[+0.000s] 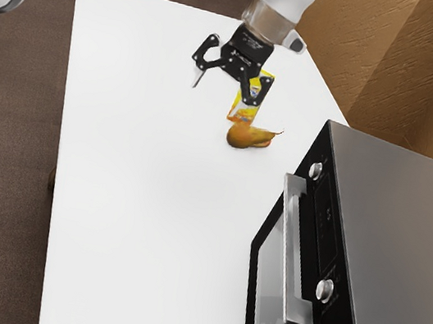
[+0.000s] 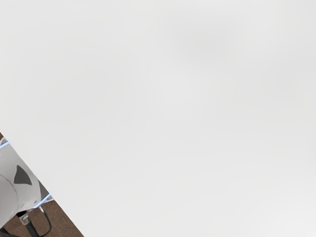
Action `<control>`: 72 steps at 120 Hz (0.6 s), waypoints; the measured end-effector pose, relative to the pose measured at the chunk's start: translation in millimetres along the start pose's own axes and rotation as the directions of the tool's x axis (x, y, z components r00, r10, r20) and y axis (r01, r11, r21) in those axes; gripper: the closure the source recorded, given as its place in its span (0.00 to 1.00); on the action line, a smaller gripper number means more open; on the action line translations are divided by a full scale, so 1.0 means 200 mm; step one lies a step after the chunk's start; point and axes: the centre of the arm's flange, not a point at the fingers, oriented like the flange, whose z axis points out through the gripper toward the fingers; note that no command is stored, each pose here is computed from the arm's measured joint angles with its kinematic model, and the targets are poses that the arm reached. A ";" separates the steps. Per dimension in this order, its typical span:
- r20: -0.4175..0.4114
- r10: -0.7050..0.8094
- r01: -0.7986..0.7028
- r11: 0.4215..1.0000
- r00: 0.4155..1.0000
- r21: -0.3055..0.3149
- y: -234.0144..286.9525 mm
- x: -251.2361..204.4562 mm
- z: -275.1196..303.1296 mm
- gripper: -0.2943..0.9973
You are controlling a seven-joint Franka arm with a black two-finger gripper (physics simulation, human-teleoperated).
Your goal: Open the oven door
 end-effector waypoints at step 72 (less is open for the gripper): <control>-0.137 -0.189 0.153 0.958 0.972 -0.241 0.46 -0.99 -0.05 0.23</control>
